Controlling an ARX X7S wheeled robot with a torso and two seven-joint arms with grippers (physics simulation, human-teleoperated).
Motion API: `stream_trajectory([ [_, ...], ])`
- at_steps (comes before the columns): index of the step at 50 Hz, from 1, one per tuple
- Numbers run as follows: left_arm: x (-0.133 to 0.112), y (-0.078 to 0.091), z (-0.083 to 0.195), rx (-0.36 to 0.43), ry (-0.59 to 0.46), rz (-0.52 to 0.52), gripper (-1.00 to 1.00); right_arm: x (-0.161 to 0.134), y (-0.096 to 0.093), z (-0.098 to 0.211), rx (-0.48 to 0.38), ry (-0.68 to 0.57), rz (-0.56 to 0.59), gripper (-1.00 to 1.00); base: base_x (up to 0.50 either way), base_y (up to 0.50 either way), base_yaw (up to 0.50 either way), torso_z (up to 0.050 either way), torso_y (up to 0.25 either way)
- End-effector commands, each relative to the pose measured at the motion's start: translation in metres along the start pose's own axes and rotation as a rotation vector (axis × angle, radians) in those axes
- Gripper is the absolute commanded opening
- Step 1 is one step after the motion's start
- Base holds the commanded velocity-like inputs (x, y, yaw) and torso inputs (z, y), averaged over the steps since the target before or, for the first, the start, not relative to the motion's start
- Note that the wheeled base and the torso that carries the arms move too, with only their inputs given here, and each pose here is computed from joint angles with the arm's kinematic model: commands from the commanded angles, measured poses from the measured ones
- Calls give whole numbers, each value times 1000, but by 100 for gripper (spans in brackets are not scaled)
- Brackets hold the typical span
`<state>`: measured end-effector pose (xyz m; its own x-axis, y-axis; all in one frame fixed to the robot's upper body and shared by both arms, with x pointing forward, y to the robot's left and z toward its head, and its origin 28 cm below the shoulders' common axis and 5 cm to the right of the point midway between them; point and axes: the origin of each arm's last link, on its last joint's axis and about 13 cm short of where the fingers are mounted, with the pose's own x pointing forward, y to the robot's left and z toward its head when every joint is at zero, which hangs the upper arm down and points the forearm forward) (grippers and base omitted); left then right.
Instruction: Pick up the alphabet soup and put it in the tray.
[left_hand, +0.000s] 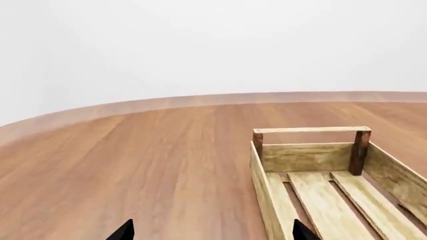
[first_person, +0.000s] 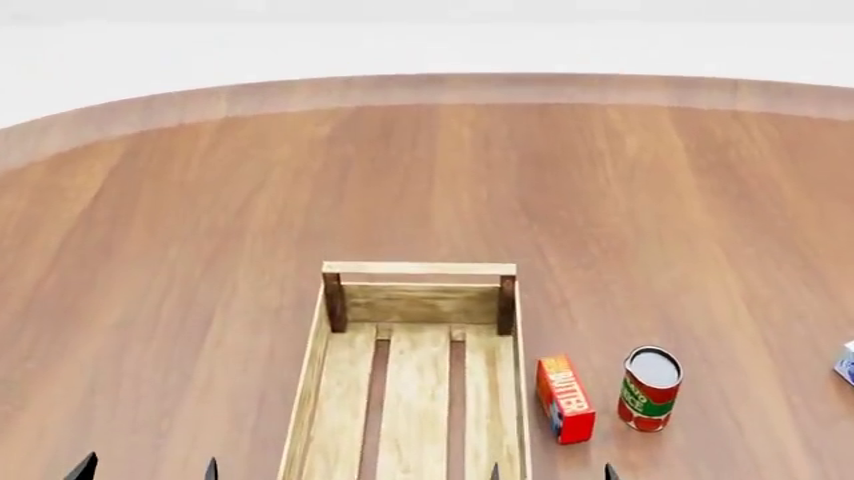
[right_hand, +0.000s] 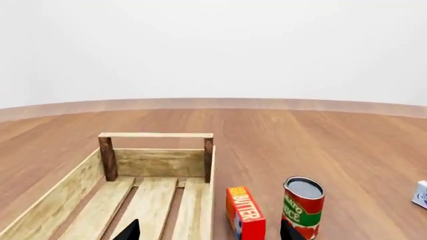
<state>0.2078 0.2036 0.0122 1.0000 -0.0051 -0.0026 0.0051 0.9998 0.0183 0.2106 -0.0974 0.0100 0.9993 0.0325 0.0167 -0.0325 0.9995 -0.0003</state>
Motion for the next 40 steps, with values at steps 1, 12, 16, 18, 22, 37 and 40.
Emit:
stream_trajectory([
  [1,0,0,0,0,0,0,100,0,0,0,0,0,1,100,500,109,0,0,0],
  [12,0,0,-1,-1,3,0,100,0,0,-1,2,4,-4,100,472,96,0,0,1],
  [16,1,0,-1,-2,3,-1,100,0,-1,-1,19,15,-24,100,0,0,0,0,0],
  [18,1,0,-1,-2,3,0,100,0,-1,0,34,21,-33,100,0,0,0,0,0],
  [22,0,0,-1,-4,2,0,100,-3,0,7,63,32,-67,100,0,0,0,0,0],
  [37,-2,0,1,-6,-2,1,100,-25,-18,45,108,83,-271,100,0,0,0,0,0],
  [40,-2,0,1,-6,-2,1,100,-30,-21,52,120,84,-306,100,0,0,0,0,0],
])
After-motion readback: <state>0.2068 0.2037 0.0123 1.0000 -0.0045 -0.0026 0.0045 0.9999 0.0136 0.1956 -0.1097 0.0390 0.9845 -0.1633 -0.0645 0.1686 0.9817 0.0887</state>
